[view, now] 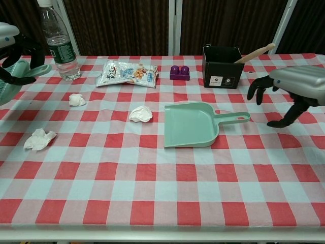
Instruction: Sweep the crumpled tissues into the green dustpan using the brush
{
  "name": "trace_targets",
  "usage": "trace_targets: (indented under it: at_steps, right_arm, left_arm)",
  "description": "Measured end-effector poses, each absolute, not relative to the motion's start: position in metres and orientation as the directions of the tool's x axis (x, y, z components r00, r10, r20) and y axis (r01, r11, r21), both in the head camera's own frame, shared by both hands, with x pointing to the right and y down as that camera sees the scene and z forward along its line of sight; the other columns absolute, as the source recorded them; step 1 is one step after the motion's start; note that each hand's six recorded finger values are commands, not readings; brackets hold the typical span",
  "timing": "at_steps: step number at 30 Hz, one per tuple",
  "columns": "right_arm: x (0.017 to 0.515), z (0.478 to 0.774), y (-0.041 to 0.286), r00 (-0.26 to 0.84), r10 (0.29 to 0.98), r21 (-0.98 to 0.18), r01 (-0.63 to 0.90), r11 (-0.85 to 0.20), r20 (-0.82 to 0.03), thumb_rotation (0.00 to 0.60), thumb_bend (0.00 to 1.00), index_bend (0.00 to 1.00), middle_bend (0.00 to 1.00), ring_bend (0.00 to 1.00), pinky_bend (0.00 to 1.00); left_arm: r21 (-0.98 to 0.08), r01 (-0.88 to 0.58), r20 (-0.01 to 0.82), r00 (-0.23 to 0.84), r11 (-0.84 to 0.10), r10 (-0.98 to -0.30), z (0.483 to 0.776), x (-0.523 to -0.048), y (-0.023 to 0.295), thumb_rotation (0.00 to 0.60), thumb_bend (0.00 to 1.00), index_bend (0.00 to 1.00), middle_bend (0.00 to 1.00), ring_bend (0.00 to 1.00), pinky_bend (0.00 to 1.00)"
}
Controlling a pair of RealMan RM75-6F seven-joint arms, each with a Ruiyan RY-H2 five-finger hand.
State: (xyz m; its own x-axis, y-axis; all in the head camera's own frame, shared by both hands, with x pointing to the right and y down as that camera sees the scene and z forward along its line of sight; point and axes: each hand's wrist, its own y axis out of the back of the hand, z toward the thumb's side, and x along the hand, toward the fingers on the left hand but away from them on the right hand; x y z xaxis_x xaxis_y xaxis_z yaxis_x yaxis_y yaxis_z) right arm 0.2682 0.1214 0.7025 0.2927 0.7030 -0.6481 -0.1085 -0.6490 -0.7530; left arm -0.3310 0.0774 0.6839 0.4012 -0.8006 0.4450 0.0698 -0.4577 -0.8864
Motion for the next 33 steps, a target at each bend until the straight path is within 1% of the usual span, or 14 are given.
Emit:
trace_targets:
  at_steps: [5, 12, 16, 24, 26, 27, 28, 31, 33]
  right_arm:
    - [0.239, 0.723, 0.112, 0.296, 0.693, -0.745, -0.119, -0.656, -0.657, 0.6, 0.16, 0.31, 0.36, 0.17, 0.22]
    - [0.225, 0.73, 0.108, 0.298, 0.686, -0.742, -0.147, -0.655, -0.664, 0.6, 0.17, 0.34, 0.38, 0.18, 0.22]
    - [0.22, 0.734, 0.111, 0.297, 0.676, -0.734, -0.167, -0.659, -0.675, 0.6, 0.2, 0.35, 0.4, 0.19, 0.22]
    - [0.217, 0.742, 0.113, 0.286, 0.666, -0.722, -0.19, -0.665, -0.689, 0.6, 0.22, 0.41, 0.4, 0.2, 0.22]
    - [0.215, 0.744, 0.114, 0.287, 0.665, -0.721, -0.19, -0.666, -0.69, 0.6, 0.24, 0.43, 0.4, 0.22, 0.22]
    - [0.214, 0.744, 0.114, 0.287, 0.665, -0.722, -0.189, -0.666, -0.689, 0.6, 0.27, 0.45, 0.41, 0.23, 0.23]
    - [0.213, 0.744, 0.113, 0.287, 0.667, -0.723, -0.188, -0.665, -0.688, 0.6, 0.3, 0.47, 0.42, 0.25, 0.24]
    - [0.211, 0.743, 0.111, 0.287, 0.676, -0.731, -0.184, -0.657, -0.679, 0.6, 0.34, 0.54, 0.46, 0.28, 0.25]
    - [0.209, 0.741, 0.108, 0.288, 0.683, -0.739, -0.182, -0.649, -0.671, 0.6, 0.35, 0.57, 0.48, 0.29, 0.26]
  left_arm:
    - [-0.884, 0.065, 0.447, 0.401, -0.462, -0.799, 0.685, -0.332, 0.079, 0.6, 0.48, 0.55, 0.56, 0.72, 0.95]
    - [-0.881, 0.061, 0.453, 0.399, -0.47, -0.797, 0.688, -0.333, 0.081, 0.6, 0.48, 0.55, 0.56, 0.71, 0.95]
    - [-0.879, 0.062, 0.456, 0.4, -0.473, -0.795, 0.689, -0.334, 0.082, 0.6, 0.48, 0.55, 0.56, 0.71, 0.95]
    - [-0.876, 0.07, 0.463, 0.401, -0.477, -0.791, 0.691, -0.335, 0.083, 0.6, 0.48, 0.55, 0.56, 0.71, 0.95]
    - [-0.875, 0.071, 0.465, 0.401, -0.479, -0.789, 0.692, -0.335, 0.083, 0.6, 0.48, 0.55, 0.56, 0.71, 0.95]
    - [-0.875, 0.071, 0.465, 0.402, -0.479, -0.789, 0.692, -0.334, 0.083, 0.6, 0.48, 0.55, 0.56, 0.71, 0.95]
    - [-0.875, 0.071, 0.464, 0.402, -0.479, -0.789, 0.693, -0.335, 0.083, 0.6, 0.48, 0.55, 0.56, 0.71, 0.95]
    - [-0.876, 0.067, 0.463, 0.399, -0.478, -0.792, 0.693, -0.336, 0.082, 0.6, 0.48, 0.55, 0.56, 0.71, 0.95]
    - [-0.877, 0.064, 0.461, 0.395, -0.477, -0.795, 0.694, -0.338, 0.079, 0.6, 0.48, 0.55, 0.56, 0.71, 0.95]
